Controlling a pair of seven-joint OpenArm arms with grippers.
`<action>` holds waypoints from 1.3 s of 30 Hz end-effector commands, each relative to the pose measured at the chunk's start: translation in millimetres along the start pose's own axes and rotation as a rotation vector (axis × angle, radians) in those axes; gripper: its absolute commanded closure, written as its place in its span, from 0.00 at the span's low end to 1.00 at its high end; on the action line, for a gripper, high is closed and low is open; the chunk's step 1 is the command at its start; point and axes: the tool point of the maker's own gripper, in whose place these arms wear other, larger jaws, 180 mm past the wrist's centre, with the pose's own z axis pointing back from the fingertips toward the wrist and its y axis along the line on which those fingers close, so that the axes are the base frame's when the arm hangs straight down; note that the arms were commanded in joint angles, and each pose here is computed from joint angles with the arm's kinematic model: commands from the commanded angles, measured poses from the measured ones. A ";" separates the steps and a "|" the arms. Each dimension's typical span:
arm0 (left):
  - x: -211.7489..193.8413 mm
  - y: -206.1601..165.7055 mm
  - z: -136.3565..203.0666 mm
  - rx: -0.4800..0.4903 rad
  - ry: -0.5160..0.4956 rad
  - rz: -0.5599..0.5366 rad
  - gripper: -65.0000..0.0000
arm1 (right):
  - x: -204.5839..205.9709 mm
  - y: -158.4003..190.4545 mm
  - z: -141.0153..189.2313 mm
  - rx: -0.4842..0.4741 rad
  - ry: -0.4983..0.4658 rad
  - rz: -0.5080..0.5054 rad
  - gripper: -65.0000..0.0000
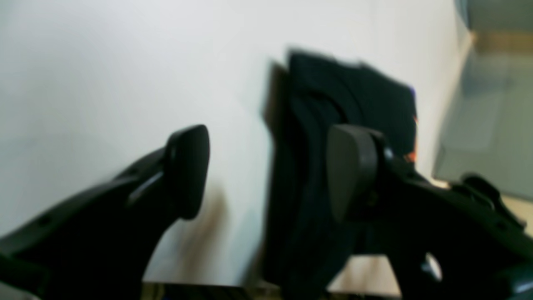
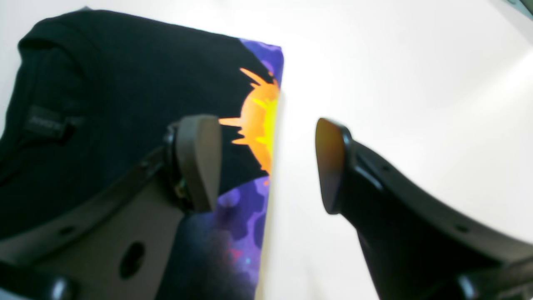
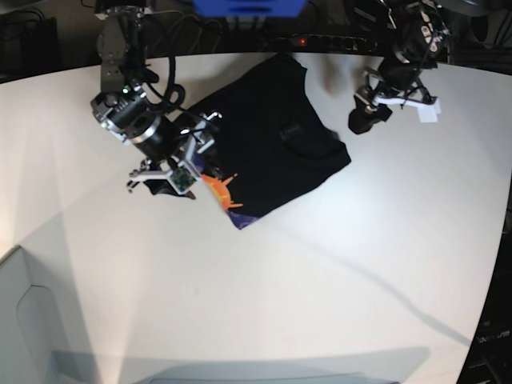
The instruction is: Fold the T-shirt properly
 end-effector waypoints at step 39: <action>-73.3 -17.6 -79.7 -0.097 0.296 0.069 1.00 | 0.4 3.5 0.3 0.021 -0.015 0.000 0.91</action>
